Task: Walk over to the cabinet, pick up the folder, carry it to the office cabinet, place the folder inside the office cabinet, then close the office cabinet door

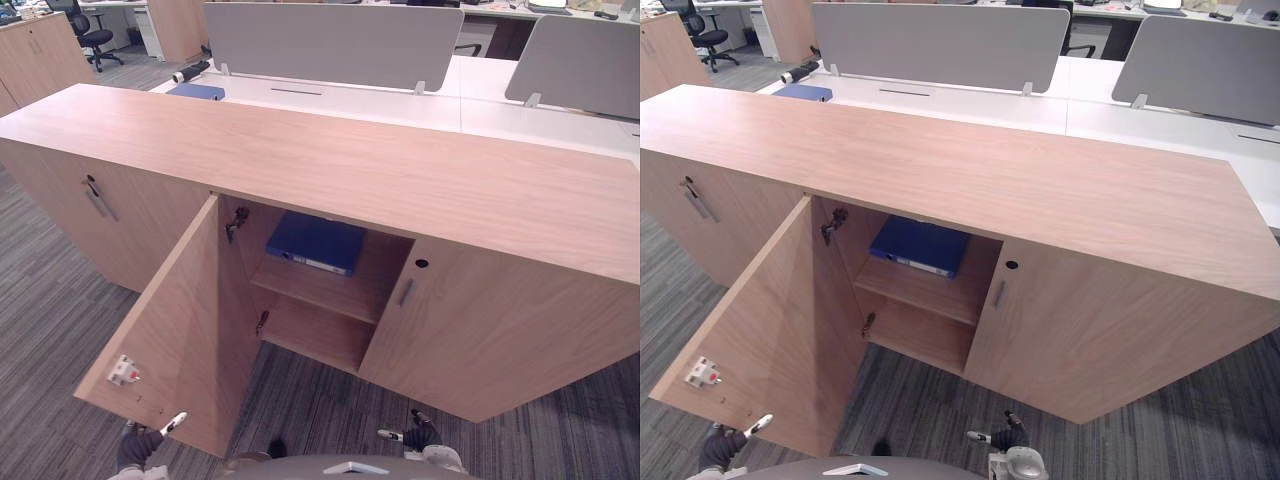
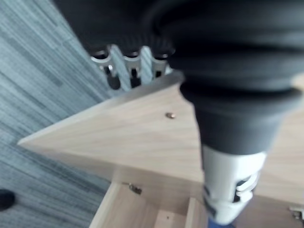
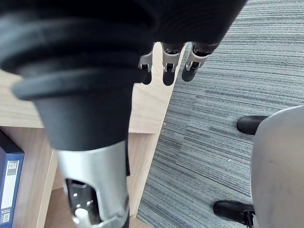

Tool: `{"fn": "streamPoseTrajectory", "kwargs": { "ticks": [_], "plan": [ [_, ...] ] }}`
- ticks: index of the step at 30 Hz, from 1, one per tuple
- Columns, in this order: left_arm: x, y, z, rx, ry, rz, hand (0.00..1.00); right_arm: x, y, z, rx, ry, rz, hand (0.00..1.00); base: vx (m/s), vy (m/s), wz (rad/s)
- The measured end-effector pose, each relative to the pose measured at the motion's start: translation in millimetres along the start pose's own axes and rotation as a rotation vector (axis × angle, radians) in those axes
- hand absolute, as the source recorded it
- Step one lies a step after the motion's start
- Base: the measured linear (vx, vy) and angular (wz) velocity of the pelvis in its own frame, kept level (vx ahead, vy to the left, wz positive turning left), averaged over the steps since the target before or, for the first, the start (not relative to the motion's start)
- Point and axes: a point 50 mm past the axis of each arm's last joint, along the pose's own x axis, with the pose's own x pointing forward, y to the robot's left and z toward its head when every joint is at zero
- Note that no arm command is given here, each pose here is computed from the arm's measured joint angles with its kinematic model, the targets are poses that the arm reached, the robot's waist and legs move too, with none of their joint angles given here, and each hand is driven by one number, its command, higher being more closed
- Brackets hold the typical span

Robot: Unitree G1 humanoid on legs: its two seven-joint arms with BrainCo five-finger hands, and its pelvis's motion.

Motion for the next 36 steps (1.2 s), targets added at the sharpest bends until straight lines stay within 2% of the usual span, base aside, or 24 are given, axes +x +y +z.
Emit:
{"fn": "streamPoseTrajectory", "kwargs": {
  "ticks": [2, 14, 19, 27, 29, 36],
  "plan": [
    [1, -11, 11, 0.015, -0.045, -0.06, 0.0, 0, 0, 1, 0.0, -0.005, -0.001, 0.0, -0.01, 0.001, -0.04],
    [-19, -85, -6, 0.058, 0.003, -0.398, 0.0, -1, -1, 0, 0.002, -0.006, -0.004, 0.0, -0.02, 0.001, -0.15],
    [-11, -129, 24, 0.104, -0.101, -0.56, 0.0, -2, 0, 0, 0.002, -0.015, -0.003, 0.0, 0.0, 0.003, -0.28],
    [-7, -179, 67, 0.182, -0.261, -0.748, 0.0, -2, 2, 2, -0.012, -0.02, 0.006, 0.0, 0.05, 0.002, -0.31],
    [-7, -188, 71, 0.207, -0.274, -0.781, 0.0, -2, 3, 2, -0.011, -0.022, 0.007, 0.0, 0.06, -0.014, -0.32],
    [4, -195, 97, 0.242, -0.346, -0.742, 0.0, -2, -2, -4, -0.02, 0.009, -0.033, 0.0, 0.09, -0.034, -0.21]
  ]
}}
